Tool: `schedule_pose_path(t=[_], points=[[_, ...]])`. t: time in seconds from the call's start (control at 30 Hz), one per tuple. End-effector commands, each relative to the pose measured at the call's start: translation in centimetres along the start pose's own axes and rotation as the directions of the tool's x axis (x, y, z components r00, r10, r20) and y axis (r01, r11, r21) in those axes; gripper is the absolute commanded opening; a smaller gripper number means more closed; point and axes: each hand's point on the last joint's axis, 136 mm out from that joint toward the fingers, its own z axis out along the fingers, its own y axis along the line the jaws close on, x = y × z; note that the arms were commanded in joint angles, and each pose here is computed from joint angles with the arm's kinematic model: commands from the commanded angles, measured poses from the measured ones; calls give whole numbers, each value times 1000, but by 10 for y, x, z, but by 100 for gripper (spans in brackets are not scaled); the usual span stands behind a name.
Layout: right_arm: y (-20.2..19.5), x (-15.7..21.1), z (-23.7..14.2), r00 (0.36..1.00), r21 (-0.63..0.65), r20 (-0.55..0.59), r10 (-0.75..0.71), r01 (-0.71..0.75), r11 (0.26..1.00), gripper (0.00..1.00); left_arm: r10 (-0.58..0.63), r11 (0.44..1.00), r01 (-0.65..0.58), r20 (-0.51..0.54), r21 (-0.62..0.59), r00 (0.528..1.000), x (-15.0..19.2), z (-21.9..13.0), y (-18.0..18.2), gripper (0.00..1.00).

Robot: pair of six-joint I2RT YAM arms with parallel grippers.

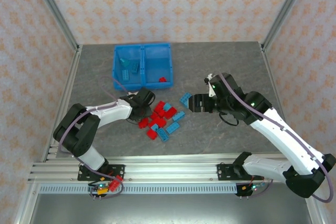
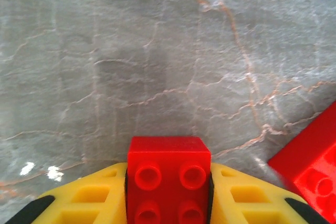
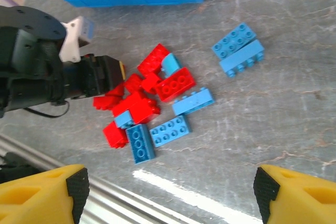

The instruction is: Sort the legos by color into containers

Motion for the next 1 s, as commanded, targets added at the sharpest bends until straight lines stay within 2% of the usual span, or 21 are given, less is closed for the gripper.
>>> schedule_pose_path(t=[0.0,0.2,0.27,0.37,0.5,0.63,0.77,0.87,0.97], points=[[16,7,-12,999,-79,-49,14,-18,997,84,57,998,-54,80,-43,995,-23,-38,2,32],[13,6,-16,999,-77,-19,29,-31,997,85,145,989,-145,311,-22,939,-105,-116,-45,27],[12,4,-16,999,-72,-6,34,-34,997,85,169,985,-170,369,-30,914,-133,-133,-65,27],[10,3,-16,999,-62,1,48,-48,997,85,184,982,-181,433,-49,883,-172,-140,-91,27],[10,1,-17,997,-70,16,80,-78,994,85,188,981,-190,465,-42,865,-217,-121,-122,27],[12,1,-22,993,-94,37,108,-104,990,85,235,971,-226,497,-79,835,-251,-82,-149,27],[9,4,-27,992,-84,40,118,-114,990,85,254,966,-241,463,-89,849,-261,-40,-166,27],[6,6,-31,991,-79,44,127,-123,989,85,214,976,-204,412,-69,885,-262,-9,-167,29],[4,7,-35,989,-80,54,135,-131,988,85,204,979,-194,394,-67,896,-260,5,-167,33]])
